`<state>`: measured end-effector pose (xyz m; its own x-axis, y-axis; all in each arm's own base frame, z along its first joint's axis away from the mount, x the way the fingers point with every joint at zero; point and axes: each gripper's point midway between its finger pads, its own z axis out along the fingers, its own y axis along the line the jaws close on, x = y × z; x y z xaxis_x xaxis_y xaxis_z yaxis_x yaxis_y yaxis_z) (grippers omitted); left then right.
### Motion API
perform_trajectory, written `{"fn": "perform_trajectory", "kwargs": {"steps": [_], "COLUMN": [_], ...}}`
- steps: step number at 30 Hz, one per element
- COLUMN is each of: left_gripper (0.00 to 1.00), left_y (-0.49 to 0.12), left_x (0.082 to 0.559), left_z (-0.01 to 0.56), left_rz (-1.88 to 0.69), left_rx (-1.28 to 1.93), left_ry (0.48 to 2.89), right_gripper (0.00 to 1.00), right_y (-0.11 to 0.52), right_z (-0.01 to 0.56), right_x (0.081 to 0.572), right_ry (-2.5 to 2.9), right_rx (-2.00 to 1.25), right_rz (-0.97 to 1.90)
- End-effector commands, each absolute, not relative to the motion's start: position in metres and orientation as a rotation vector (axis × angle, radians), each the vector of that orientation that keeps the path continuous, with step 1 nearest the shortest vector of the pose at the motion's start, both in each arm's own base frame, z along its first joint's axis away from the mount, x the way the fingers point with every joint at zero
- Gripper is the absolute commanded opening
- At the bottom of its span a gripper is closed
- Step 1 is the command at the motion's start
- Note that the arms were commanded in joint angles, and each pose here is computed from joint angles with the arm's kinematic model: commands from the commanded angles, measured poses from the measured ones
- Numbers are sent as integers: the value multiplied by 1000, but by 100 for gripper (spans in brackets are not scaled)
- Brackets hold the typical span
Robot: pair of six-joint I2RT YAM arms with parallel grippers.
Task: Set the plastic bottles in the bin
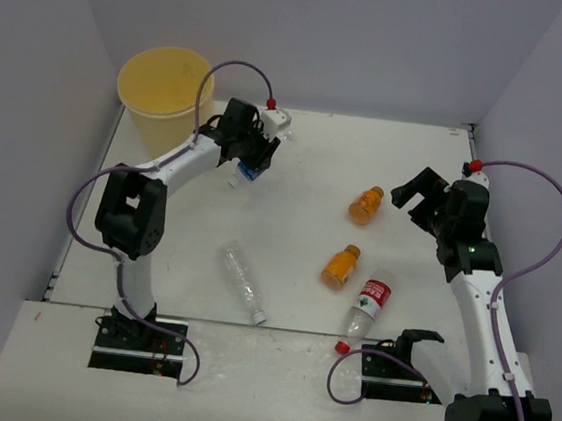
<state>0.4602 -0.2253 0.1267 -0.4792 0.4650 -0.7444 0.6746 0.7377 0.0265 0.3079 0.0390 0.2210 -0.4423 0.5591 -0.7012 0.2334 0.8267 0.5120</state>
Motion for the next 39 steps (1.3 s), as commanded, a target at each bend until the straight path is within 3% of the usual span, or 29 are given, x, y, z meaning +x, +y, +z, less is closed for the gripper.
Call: {"fn": "perform_trajectory", "kwargs": {"steps": [1, 7, 10, 15, 20, 25, 27, 28, 39], "left_gripper": [0, 3, 3, 4, 5, 30, 79, 96, 100], "left_y": [-211, -135, -80, -10, 43, 53, 54, 53, 44], "left_x": [485, 490, 490, 505, 540, 568, 574, 575, 547], "left_z": [288, 417, 455, 458, 414, 373, 358, 355, 398], "left_rz": [-226, 30, 133, 132, 193, 213, 226, 224, 142], "left_rx": [622, 125, -113, -343, -466, -463, -462, -458, -453], "left_ry": [1851, 1601, 1472, 1437, 1509, 1589, 1630, 1641, 1605], "right_gripper": [99, 99, 99, 99, 99, 99, 99, 99, 99], "right_y": [38, 40, 40, 40, 40, 41, 41, 41, 40], "right_z": [243, 244, 242, 241, 240, 239, 238, 238, 238], "right_x": [308, 306, 307, 308, 307, 306, 305, 304, 301], "right_ry": [1980, 1978, 1980, 1987, 1993, 1998, 2003, 2002, 2004], "right_rx": [562, 542, 539, 534, 522, 510, 506, 505, 489], "right_rz": [433, 442, 438, 438, 431, 433, 431, 430, 420]}}
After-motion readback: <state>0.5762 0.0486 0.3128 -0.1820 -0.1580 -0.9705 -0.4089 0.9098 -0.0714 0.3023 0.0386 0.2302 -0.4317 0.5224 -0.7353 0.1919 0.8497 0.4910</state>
